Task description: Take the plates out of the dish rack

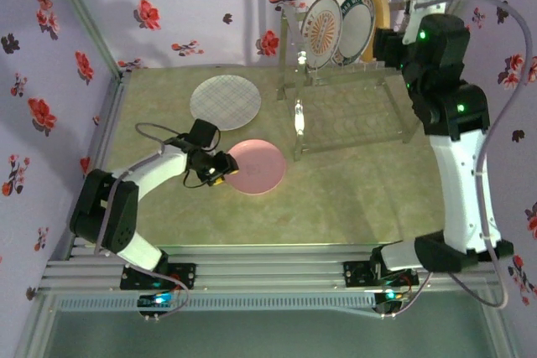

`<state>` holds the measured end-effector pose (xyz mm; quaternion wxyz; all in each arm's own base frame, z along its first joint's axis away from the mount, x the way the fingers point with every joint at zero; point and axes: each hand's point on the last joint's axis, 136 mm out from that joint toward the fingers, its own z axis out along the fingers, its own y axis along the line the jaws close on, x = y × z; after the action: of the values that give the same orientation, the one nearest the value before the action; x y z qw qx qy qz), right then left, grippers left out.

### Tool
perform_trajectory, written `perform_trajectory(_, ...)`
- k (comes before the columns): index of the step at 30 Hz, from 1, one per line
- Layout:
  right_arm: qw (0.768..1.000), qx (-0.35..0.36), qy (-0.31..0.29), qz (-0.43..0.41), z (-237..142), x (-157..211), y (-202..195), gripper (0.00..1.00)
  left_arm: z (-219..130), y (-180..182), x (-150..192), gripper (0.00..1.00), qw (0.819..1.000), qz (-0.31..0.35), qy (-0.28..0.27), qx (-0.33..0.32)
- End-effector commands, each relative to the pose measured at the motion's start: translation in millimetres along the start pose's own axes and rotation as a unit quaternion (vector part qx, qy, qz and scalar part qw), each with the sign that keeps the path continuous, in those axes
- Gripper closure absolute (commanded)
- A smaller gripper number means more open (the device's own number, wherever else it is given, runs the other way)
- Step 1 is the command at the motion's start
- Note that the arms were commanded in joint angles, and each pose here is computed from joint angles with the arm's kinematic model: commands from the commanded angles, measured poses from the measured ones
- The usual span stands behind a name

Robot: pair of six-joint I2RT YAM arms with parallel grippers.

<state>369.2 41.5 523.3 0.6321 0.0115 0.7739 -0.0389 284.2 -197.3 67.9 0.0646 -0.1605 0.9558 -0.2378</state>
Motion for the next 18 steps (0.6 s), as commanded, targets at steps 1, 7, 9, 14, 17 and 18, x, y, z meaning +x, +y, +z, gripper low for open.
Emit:
perform_trajectory(1, 1.0, 0.02, 0.001, 0.01, 15, -9, -9, 0.23, -18, -10, -4, 0.5, 1.0, 0.017, -0.018, 0.004)
perform_trajectory(7, 1.0, 0.017, 0.004, 0.005, 43, -15, -5, 0.23, -41, -19, -6, 0.47, 0.999, 0.024, -0.038, 0.011)
perform_trajectory(9, 1.0, 0.018, 0.009, 0.004, 50, -12, -4, 0.23, -52, -24, -9, 0.46, 0.998, 0.028, -0.049, 0.016)
perform_trajectory(14, 1.0, 0.019, 0.007, 0.004, 60, -13, -2, 0.23, -93, -45, -19, 0.44, 0.994, 0.046, -0.095, 0.038)
perform_trajectory(17, 1.0, 0.024, 0.012, -0.002, 66, -9, -2, 0.23, -120, -64, -27, 0.42, 0.988, 0.059, -0.128, 0.064)
perform_trajectory(18, 1.0, 0.026, 0.014, -0.005, 69, -8, -2, 0.23, -130, -71, -30, 0.42, 0.985, 0.063, -0.139, 0.076)
